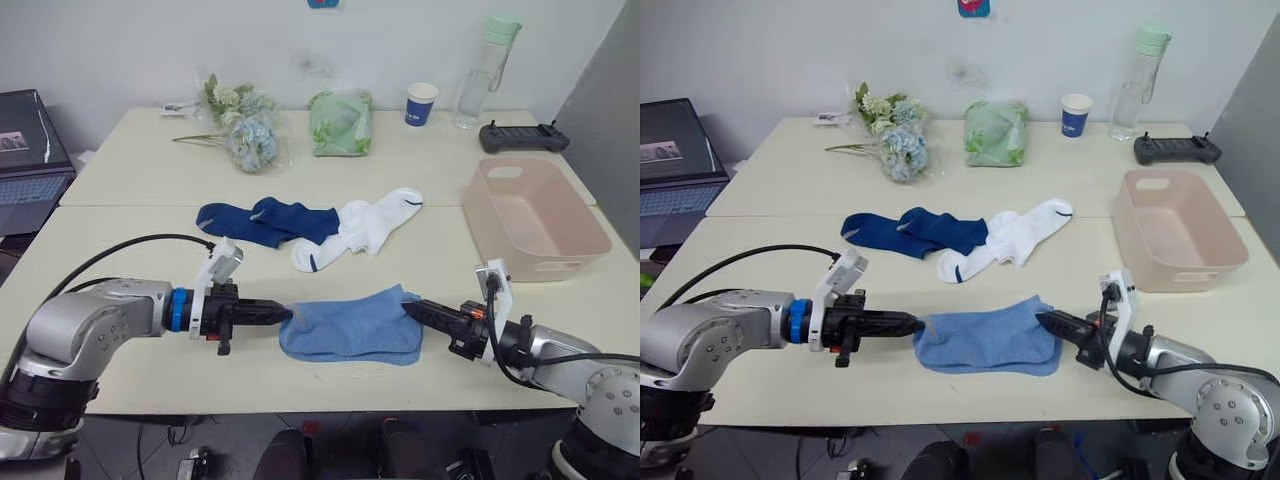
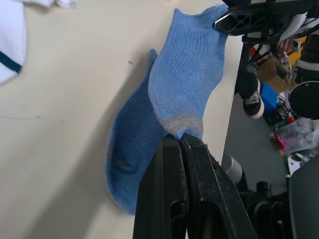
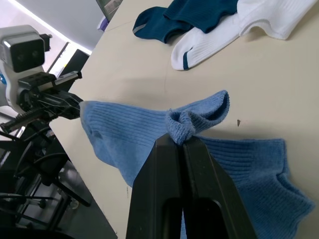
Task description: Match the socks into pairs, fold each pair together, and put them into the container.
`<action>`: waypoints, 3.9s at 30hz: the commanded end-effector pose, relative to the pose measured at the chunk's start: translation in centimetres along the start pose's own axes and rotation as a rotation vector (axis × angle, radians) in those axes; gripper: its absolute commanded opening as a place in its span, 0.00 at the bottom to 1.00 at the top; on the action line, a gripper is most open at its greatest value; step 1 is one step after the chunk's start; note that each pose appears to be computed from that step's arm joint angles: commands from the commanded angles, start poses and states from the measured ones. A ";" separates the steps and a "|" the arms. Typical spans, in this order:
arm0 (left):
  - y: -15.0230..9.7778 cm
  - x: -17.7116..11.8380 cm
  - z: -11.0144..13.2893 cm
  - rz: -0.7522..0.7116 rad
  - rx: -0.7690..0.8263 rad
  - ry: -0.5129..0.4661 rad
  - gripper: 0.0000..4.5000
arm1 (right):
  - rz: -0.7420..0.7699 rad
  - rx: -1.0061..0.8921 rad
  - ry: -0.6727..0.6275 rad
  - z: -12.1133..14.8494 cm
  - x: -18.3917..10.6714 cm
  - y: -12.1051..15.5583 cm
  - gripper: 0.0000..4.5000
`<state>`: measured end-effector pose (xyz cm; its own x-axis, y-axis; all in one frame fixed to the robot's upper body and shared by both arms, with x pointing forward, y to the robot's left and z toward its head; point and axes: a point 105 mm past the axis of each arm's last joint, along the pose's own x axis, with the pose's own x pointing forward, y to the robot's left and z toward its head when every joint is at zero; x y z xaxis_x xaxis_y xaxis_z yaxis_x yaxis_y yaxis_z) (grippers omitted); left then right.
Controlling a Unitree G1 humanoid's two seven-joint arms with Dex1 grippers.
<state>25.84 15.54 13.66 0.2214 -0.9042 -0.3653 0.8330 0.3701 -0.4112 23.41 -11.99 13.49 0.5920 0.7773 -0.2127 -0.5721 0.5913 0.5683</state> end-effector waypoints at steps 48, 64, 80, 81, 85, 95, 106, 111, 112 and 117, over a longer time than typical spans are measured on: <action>2.8 1.1 -2.7 0.123 -0.028 0.044 0.00 | -0.141 -0.055 0.056 -2.6 1.2 -3.1 0.01; 3.3 1.6 -2.7 0.141 0.004 0.055 0.20 | -0.165 -0.045 0.047 -2.7 0.8 -3.3 0.24; 1.4 -2.2 1.7 0.158 0.347 -0.018 1.00 | -0.034 -0.540 0.007 4.0 -0.5 -0.7 1.00; 1.3 -1.9 2.2 0.154 0.384 -0.033 1.00 | 0.011 -0.592 0.017 3.9 0.1 0.0 1.00; -0.6 1.4 2.7 0.050 0.569 -0.091 0.86 | 0.140 -0.778 0.079 1.9 2.9 1.0 0.78; -0.1 6.3 -1.9 0.000 0.733 0.028 0.12 | 0.213 -0.912 0.248 -3.1 5.1 -2.9 0.00; 2.1 4.4 -4.7 0.054 0.696 0.099 0.01 | 0.125 -0.938 0.358 -4.7 1.5 -6.5 0.00; 1.8 3.7 -3.9 0.045 0.666 0.043 0.01 | 0.119 -0.911 0.310 -3.4 0.6 -6.0 0.00; 1.6 3.6 -3.6 0.040 0.661 0.031 0.01 | 0.120 -0.875 0.275 -2.8 0.5 -5.5 0.00; 1.1 2.6 -1.8 0.071 0.660 -0.034 0.00 | 0.138 -0.646 0.133 0.4 -0.5 -2.5 0.04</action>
<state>26.47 13.97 8.98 0.2810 -0.8807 -0.3813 0.9566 0.2252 0.1850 25.05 -14.03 10.67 0.4337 0.8378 -0.3317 -0.8880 0.4598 0.0004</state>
